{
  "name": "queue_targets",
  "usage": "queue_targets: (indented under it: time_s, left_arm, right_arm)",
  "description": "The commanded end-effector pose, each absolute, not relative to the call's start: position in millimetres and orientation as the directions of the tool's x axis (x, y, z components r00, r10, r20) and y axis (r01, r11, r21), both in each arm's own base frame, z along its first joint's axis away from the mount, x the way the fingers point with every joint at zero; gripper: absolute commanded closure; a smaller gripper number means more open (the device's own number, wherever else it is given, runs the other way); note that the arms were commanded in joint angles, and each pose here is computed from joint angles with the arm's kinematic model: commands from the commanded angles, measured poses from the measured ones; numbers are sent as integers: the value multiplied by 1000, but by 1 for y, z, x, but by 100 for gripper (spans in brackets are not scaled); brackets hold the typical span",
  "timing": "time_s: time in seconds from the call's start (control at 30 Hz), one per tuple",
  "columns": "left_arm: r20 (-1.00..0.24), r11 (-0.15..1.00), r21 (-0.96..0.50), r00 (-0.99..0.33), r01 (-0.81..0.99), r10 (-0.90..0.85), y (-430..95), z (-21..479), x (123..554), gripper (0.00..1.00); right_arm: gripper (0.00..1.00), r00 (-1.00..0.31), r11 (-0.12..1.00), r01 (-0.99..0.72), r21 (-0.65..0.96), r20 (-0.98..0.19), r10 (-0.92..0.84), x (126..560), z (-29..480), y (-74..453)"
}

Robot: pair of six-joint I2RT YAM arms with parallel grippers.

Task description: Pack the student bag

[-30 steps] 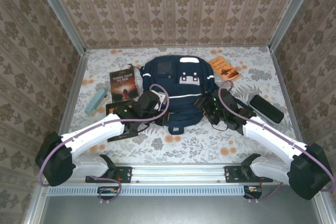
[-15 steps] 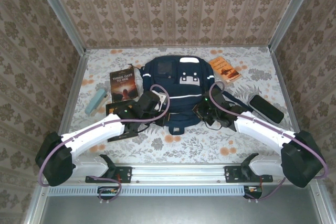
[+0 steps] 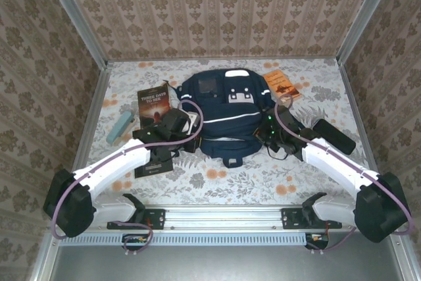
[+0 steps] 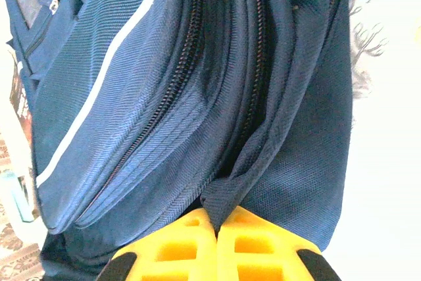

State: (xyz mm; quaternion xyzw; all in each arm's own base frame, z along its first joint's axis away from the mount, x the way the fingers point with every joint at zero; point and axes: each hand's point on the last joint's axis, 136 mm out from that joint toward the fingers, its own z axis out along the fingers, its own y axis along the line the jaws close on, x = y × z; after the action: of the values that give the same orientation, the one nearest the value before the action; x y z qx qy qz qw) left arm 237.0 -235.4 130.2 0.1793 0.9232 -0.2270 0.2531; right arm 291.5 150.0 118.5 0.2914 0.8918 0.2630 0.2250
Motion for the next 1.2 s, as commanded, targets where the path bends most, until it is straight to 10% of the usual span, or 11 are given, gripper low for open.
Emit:
queue_targets:
  time_s: [0.0, 0.37, 0.47, 0.53, 0.77, 0.93, 1.17]
  left_arm:
    - [-554, 871, -266, -805, 412, 212, -214, 123, 256, 100]
    - [-607, 836, -301, -768, 458, 202, -222, 129, 292, 100]
    - [-584, 842, -318, -790, 435, 187, -221, 124, 291, 100]
    - [-560, 839, -342, -809, 423, 180, -221, 118, 286, 91]
    - [-498, 836, -403, -856, 372, 140, -215, 99, 265, 50]
    - [-465, 862, -424, -883, 279, 56, -201, 92, 262, 39]
    - [-415, 896, -421, -908, 141, -53, -171, 84, 257, 32]
  right_arm:
    - [100, -749, 781, 399, 481, -321, 580, 292, 108, 115]
    - [100, -817, 841, 274, 467, -349, 460, 300, 123, 115]
    - [74, -825, 844, 273, 462, -338, 452, 294, 125, 115]
    - [54, -822, 846, 276, 457, -343, 454, 291, 128, 114]
    - [46, -806, 863, 294, 412, -379, 455, 271, 146, 122]
    - [44, -823, 908, 205, 364, -439, 362, 272, 158, 163]
    - [45, -851, 977, -209, -49, -483, -206, 297, 159, 240]
